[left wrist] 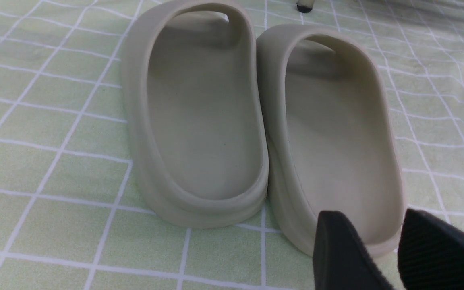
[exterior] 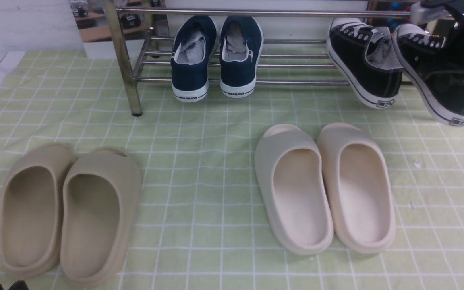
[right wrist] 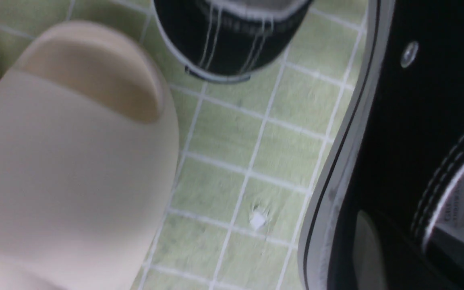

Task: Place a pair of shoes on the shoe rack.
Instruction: Use the right arm to put a shoe into the shoe rack

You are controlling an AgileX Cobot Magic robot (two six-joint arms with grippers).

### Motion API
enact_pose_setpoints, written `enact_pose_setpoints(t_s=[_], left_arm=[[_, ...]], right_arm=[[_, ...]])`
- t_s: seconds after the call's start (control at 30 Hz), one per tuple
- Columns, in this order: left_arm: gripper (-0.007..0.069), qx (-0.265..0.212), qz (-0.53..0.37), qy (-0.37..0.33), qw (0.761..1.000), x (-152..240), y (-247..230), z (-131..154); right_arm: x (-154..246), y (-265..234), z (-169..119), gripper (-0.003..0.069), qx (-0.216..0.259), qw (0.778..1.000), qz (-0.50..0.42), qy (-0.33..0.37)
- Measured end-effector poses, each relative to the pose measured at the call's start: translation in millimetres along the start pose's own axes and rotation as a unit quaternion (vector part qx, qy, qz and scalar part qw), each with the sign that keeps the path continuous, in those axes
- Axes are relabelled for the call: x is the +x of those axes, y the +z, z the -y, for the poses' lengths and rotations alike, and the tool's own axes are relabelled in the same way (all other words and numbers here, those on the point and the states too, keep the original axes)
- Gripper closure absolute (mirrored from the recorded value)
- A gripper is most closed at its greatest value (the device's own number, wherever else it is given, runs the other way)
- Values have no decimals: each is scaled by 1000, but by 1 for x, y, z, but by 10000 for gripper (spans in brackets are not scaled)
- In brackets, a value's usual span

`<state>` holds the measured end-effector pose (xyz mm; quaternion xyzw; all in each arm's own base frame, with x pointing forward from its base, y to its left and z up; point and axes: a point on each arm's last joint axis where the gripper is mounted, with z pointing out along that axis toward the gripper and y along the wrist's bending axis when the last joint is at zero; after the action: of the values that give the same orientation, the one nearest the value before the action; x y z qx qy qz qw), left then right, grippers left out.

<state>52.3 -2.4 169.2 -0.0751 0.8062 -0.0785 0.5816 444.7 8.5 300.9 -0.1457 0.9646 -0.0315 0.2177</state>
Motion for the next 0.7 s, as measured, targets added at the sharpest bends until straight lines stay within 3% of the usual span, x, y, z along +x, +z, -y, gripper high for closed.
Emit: enact_pose_setpoints(t_s=[0.33, 0.7], left_arm=[[387, 0, 0, 0, 1000, 0, 0, 0], [387, 0, 0, 0, 1000, 0, 0, 0]], right_arm=[[-36, 34, 11, 643, 20, 997, 42, -55], [-42, 47, 14, 643, 32, 995, 54, -78]])
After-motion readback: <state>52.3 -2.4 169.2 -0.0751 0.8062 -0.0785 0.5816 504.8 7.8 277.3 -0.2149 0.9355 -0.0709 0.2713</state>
